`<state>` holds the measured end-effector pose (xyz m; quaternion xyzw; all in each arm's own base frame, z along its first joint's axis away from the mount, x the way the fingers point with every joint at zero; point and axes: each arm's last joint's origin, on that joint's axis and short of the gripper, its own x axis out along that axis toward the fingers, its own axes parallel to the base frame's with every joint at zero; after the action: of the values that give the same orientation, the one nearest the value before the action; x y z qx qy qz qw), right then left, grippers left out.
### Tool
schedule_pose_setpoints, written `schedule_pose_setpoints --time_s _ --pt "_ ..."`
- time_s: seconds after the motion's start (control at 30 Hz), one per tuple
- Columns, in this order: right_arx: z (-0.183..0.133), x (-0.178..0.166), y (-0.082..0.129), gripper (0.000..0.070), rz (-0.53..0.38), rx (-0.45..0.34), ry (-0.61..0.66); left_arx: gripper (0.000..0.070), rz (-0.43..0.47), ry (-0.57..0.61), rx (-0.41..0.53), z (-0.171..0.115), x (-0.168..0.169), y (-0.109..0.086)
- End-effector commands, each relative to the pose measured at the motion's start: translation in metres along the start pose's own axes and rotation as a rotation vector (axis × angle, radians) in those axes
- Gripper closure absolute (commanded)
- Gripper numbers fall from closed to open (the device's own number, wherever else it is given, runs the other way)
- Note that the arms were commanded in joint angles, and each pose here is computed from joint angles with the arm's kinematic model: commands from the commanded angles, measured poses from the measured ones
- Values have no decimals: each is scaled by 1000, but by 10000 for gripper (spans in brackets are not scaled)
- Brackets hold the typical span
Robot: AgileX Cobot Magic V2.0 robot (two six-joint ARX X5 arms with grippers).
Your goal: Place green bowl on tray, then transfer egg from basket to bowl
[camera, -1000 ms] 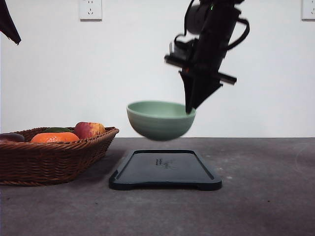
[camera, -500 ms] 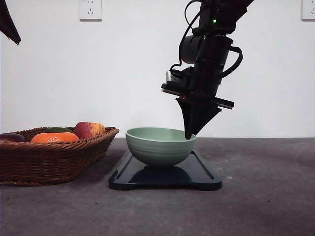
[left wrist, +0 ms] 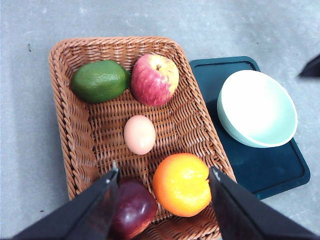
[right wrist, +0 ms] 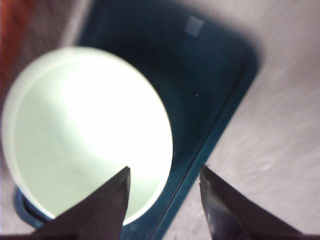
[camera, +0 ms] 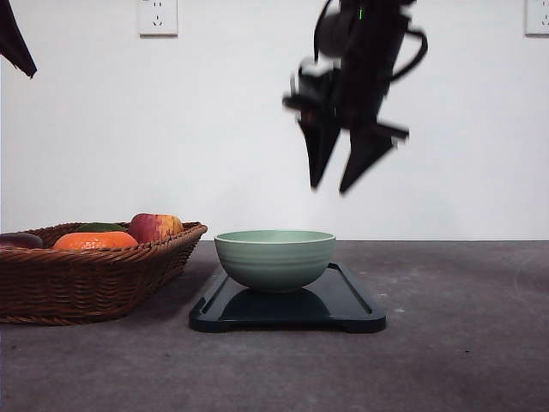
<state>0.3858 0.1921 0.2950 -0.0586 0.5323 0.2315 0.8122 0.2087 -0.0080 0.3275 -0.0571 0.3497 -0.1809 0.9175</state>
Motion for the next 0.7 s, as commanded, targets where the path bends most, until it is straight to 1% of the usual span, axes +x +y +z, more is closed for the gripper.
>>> schedule_pose_setpoints --time_s 0.0,0.13,0.27,0.4,0.57,0.67 --pt "2 -5 7 431 -14 -17 -46 350 -6 -24 18 7 -3 -2" --pt "-7 -16 12 433 -1 -39 -139 350 -6 -21 16 7 -3 -2" --pt "-25 -28 17 434 34 -65 -241 350 -6 -21 16 6 -3 -2" --pt "-55 -43 16 434 37 -101 -327 350 -6 -22 17 7 -3 -2" --pt "-100 -61 11 434 14 -158 -391 350 -6 -25 13 7 -3 -2" --pt "-128 -70 5 434 -1 -175 -418 350 -9 -23 6 7 -3 -2"
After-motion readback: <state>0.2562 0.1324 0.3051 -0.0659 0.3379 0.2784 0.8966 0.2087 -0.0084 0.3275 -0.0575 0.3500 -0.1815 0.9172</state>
